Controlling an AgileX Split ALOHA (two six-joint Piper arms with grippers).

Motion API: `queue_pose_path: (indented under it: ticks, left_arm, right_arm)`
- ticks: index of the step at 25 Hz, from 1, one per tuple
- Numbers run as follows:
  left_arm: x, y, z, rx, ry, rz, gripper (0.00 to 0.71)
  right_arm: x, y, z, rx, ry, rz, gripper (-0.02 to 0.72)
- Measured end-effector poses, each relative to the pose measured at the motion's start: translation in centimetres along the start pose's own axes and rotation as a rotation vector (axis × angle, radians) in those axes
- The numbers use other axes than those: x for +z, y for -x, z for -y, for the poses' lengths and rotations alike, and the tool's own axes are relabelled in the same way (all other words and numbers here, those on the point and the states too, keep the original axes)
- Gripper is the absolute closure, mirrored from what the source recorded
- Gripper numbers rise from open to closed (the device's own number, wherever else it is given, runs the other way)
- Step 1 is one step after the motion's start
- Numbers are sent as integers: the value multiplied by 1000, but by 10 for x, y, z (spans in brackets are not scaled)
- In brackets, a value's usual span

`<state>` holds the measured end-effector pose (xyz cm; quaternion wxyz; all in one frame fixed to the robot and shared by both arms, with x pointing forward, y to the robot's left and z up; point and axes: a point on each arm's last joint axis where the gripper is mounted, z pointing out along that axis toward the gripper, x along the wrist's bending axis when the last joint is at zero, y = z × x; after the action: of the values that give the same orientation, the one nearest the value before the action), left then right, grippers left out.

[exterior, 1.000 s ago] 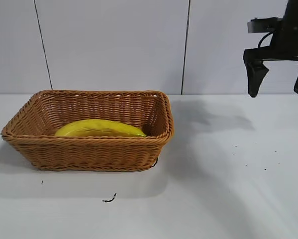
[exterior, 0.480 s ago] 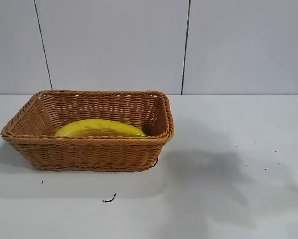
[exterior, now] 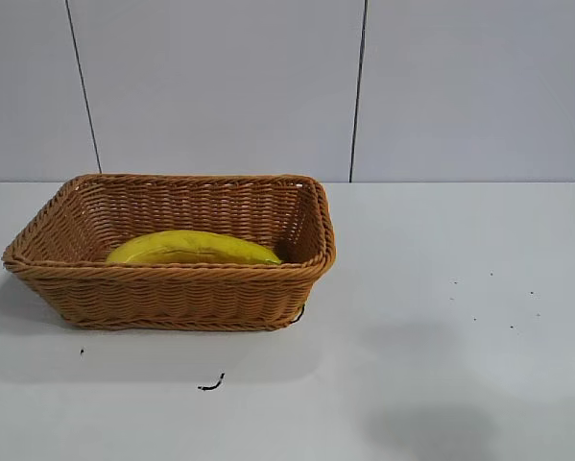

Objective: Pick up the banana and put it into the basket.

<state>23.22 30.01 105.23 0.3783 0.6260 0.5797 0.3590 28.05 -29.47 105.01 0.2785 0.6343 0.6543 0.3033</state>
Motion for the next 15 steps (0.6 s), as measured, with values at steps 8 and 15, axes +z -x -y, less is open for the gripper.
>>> queue_pose_path:
  ticks: [8,15]
  left_arm:
    - [0,0,0,0,0,0,75]
    - [0,0,0,0,0,0,75]
  right_arm:
    - [-33,-2,23,-9,254,0,17]
    - [-37,-2,27,-10,288,-1,17]
